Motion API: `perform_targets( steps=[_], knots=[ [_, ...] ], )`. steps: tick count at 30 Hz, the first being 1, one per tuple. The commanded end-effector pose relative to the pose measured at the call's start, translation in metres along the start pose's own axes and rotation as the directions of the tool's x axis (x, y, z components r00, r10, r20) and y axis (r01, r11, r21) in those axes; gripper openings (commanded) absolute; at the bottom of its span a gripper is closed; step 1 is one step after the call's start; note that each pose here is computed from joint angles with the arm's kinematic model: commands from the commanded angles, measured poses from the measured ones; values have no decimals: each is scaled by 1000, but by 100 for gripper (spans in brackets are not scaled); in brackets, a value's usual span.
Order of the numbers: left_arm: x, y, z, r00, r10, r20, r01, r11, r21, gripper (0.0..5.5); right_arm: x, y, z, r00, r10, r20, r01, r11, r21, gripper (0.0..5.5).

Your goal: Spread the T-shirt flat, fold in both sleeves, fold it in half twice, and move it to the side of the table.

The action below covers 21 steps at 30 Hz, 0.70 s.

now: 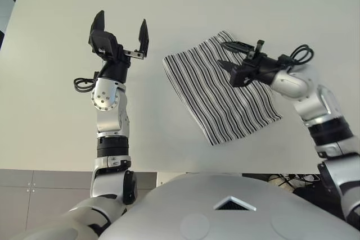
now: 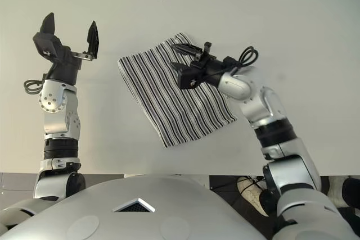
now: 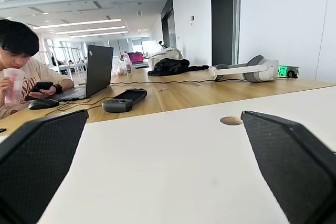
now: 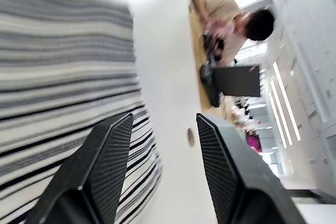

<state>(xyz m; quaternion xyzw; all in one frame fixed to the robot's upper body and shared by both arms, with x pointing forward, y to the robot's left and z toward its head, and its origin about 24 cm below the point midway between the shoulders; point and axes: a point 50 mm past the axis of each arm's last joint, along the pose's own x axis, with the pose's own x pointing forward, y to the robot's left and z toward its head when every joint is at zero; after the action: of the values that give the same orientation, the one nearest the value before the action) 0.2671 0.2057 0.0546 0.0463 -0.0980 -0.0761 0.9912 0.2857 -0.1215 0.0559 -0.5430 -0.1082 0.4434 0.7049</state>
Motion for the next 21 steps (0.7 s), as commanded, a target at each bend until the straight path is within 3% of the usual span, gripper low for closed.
perform_targets(
  steps=[1,6,11,14,18,21],
  knots=[
    [10,-10,0,1000,-24,13,25,999,-26,548,37,26,-36,974,126,-188,-139,989,-58,224],
    [13,-15,-2,999,-47,12,48,998,-35,548,42,39,-55,933,169,-318,-164,985,44,224],
    [11,-20,-4,998,-69,6,69,997,-30,548,4,40,-91,885,95,-457,29,966,257,224],
    [10,-19,-5,997,-77,-6,76,997,-14,548,-5,44,-84,928,12,-372,114,942,315,224],
    [13,-19,-6,996,-93,-16,93,996,5,548,-1,46,-51,978,-60,-201,117,951,286,224],
    [14,-20,-5,994,-112,-14,112,994,16,548,-9,42,-35,980,-92,-177,135,959,248,224]
  ],
)
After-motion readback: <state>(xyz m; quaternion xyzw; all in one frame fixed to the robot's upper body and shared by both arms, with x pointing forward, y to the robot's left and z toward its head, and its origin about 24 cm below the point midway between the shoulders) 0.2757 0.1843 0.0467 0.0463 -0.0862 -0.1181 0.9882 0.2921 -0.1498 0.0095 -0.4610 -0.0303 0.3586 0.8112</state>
